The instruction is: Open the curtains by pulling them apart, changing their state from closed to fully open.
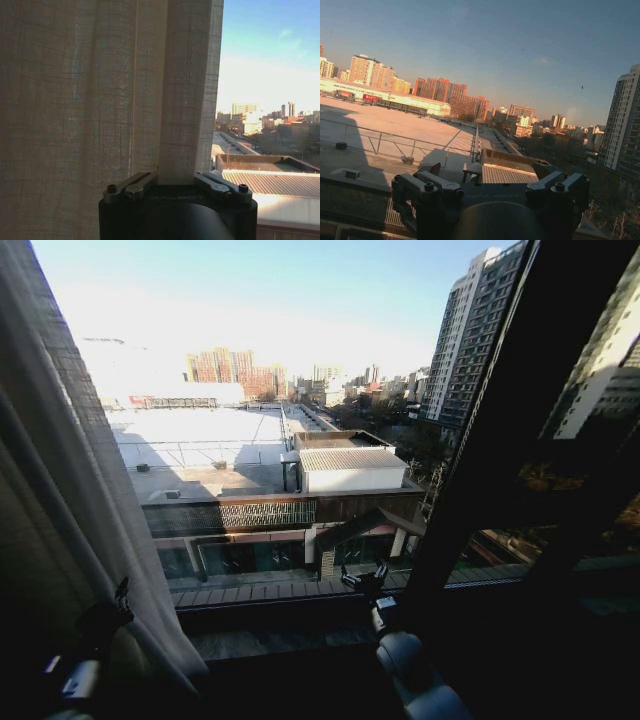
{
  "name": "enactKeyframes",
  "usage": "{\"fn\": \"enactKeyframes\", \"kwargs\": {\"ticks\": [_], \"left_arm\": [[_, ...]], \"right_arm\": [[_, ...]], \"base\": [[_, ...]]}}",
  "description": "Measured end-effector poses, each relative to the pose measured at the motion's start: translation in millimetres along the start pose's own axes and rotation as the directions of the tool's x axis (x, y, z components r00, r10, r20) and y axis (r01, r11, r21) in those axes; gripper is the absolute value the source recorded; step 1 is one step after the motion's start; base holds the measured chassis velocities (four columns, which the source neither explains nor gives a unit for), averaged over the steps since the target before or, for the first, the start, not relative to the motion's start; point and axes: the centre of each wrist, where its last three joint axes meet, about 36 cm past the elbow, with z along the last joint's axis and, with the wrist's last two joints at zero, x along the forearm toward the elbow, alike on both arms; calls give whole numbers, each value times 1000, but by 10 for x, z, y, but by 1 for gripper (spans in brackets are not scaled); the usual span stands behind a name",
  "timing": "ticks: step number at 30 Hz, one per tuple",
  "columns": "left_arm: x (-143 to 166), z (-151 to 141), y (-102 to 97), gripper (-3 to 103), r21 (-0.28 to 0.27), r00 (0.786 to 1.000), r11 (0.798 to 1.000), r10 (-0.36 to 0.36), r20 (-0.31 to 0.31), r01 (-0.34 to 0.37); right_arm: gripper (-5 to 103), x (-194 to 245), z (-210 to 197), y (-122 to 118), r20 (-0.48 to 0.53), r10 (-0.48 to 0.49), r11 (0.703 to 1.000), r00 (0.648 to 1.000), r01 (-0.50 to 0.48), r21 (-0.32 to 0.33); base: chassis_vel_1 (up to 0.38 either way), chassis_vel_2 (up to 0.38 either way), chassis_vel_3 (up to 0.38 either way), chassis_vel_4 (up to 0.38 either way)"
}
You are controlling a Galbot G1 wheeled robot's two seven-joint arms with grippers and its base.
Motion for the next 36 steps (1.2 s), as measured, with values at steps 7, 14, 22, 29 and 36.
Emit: {"fn": "enactKeyframes", "kwargs": {"ticks": [7, 14, 22, 29, 36], "left_arm": [[-14, 19, 18, 0, -2, 1000, 1000, 14, -4, -14], [-33, 50, 32, 0, -2, 1000, 1000, 19, 0, -19], [-38, 65, 36, 0, -3, 1000, 1000, 20, -2, -20], [-43, 64, 44, 0, -6, 1000, 1000, 21, -2, -21], [-50, 66, 44, 0, -5, 1000, 1000, 22, 0, -22]], "right_arm": [[100, -3, -5, 7, 1, 0, 1000, 1000, 0, -3], [100, -3, -1, 10, 0, 0, 1000, 1000, 0, -3], [100, 15, 8, 11, -5, -1, 1000, 1000, 1, 0], [100, 40, 5, 33, -9, -4, 1000, 1000, 4, -4], [100, 47, 4, 22, -9, -1, 1000, 1000, 1, -3]], "base": [[0, 0, 0, 0], [0, 0, 0, 0], [0, 0, 0, 0], [0, 0, 0, 0], [0, 0, 0, 0]]}}
